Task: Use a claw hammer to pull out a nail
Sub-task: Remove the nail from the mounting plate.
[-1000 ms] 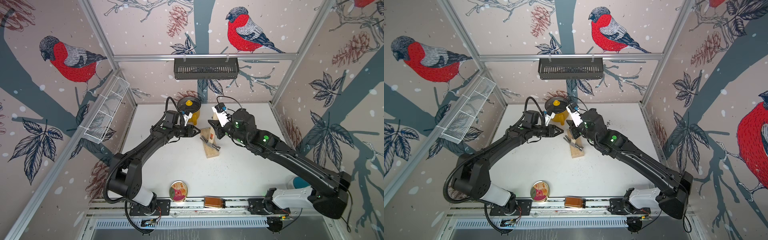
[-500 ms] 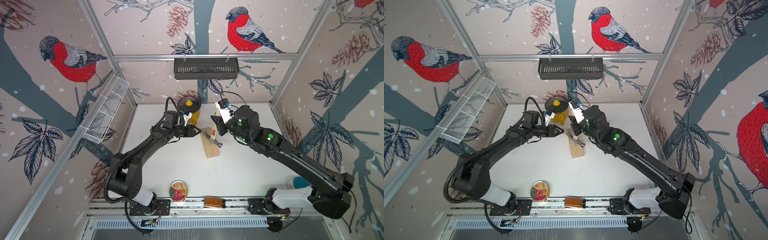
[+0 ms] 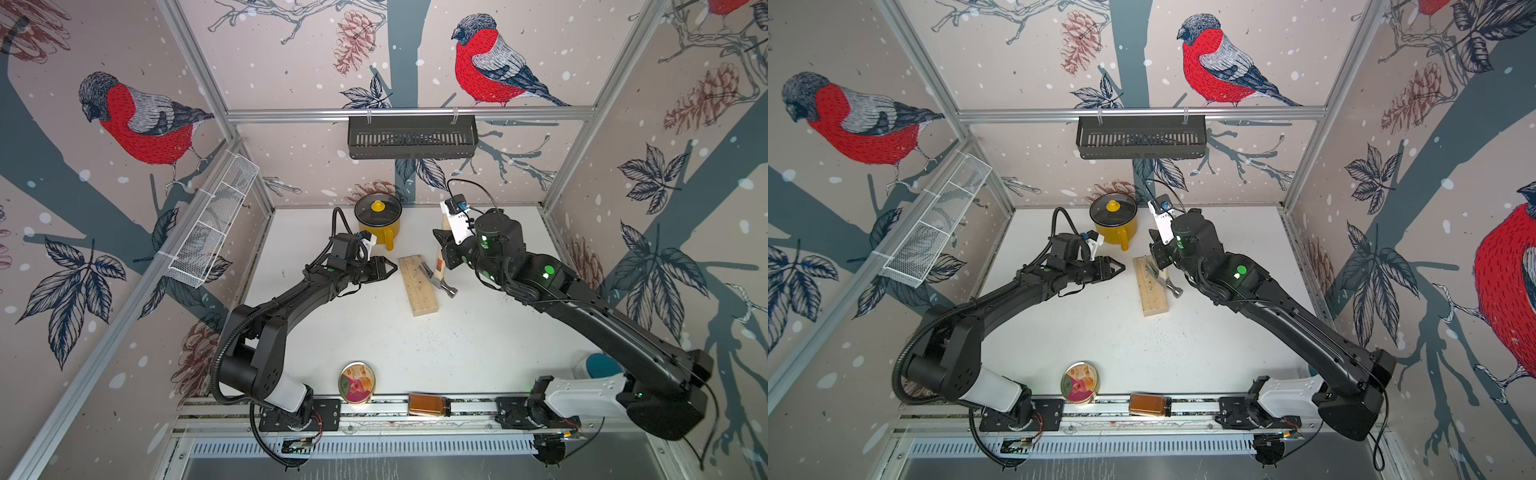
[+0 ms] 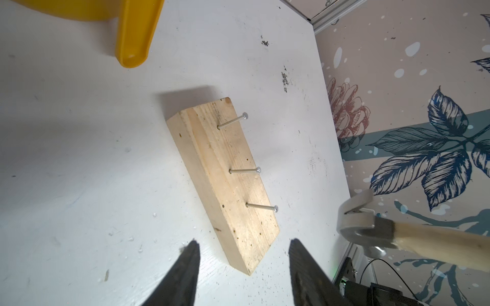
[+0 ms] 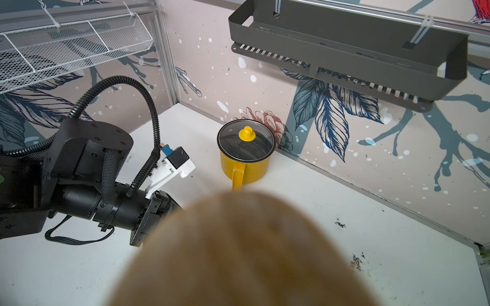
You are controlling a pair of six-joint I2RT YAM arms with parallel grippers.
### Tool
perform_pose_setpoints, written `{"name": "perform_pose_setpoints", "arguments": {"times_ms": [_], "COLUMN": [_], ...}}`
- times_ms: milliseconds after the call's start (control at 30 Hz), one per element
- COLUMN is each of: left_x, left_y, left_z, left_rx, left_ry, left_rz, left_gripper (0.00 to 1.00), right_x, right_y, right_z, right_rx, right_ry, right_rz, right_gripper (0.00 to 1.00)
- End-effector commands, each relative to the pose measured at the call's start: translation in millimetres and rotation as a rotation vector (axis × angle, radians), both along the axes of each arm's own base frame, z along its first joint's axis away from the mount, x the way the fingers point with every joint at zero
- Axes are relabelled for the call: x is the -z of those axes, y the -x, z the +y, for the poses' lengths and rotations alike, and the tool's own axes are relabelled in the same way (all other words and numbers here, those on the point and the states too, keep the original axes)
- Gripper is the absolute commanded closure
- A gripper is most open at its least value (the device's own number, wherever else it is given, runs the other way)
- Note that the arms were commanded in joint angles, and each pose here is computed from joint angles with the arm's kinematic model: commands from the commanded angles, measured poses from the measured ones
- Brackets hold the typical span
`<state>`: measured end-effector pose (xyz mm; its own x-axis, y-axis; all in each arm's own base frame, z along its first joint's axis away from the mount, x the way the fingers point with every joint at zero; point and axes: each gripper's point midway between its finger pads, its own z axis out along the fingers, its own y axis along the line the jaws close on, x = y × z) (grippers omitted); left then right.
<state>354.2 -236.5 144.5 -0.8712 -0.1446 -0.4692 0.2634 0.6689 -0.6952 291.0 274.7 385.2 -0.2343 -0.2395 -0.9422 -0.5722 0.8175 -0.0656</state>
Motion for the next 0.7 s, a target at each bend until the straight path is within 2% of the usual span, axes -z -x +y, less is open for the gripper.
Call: {"name": "perform_pose_setpoints", "arguments": {"times_ms": [0,333,667], "left_x": [2.9,34.0,49.0], "left_y": [-14.8,-26.5,-27.3], "left_z": [-1.9,-20.0,-38.3], "left_rx": [-0.050,-0.053,-0.018], "left_ry": [0.006,0.018,0.017], "left_rz": [-0.036,0.007,0.023], "left_gripper": [0.45,0.46,0.50], "right_x": [-17.0,7.0,41.0], "right_y": [-4.0,-3.0,-5.7], "right_z": [-3.2,-4.4,-1.5], "right_rx": [0.029,0.032,0.039], "right_ry": [-0.044,0.030,0.083], "right_rz": [-0.053,-0.001,0.058], "right_gripper": [1.00,1.00,1.00]}}
